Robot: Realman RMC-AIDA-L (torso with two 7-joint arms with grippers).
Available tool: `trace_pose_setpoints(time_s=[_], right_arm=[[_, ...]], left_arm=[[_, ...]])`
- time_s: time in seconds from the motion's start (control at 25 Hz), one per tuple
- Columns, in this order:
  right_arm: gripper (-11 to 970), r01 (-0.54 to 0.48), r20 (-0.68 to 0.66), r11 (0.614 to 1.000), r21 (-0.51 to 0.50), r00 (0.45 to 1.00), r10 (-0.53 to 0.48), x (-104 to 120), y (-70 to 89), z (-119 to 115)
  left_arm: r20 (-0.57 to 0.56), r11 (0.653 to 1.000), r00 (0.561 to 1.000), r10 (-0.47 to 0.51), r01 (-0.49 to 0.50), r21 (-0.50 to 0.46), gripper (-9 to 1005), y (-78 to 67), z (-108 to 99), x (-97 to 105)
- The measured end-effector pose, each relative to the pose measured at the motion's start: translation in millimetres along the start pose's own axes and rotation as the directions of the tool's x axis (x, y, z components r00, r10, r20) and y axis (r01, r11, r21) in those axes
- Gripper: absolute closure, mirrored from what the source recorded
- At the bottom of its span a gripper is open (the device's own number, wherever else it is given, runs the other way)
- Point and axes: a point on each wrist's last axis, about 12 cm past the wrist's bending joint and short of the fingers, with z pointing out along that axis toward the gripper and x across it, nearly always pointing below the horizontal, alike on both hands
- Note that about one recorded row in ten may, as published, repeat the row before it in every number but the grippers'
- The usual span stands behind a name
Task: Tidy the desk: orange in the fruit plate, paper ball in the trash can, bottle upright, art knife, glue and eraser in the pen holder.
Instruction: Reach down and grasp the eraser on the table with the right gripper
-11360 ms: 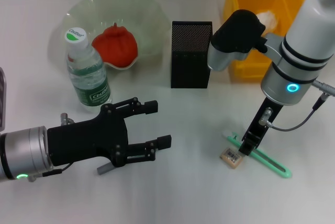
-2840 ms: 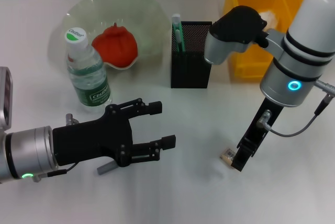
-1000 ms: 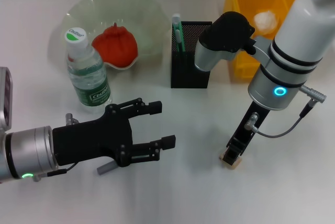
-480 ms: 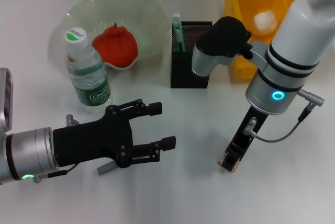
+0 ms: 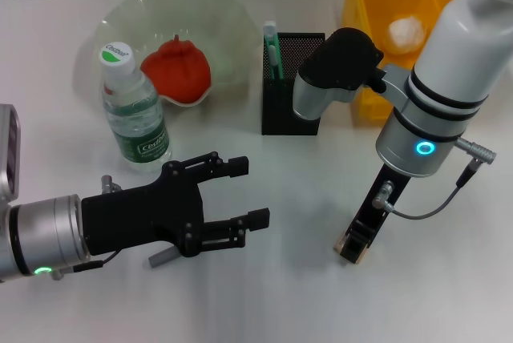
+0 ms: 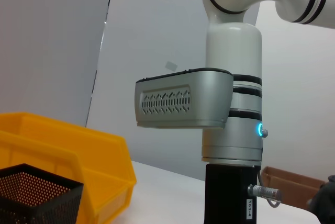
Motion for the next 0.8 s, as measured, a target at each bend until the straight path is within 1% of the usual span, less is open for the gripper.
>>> trace_pose_setpoints(time_s=[0.56, 0.8], right_arm=[[711, 0.005, 0.010, 1.000, -0.003, 1.000, -0.005, -0.1, 0.8, -0.3], [729, 0.012, 0.065, 1.000, -0.016, 0.998, -0.011, 5.0, 3.7, -2.4]], left_arm=[[0.000, 1.000, 1.000, 0.000, 0.000, 0.000, 206, 0.0, 0.0, 0.0], [0.002, 1.000, 1.000, 0.000, 0.000, -0.002, 206, 0.3, -0.2, -0.2]])
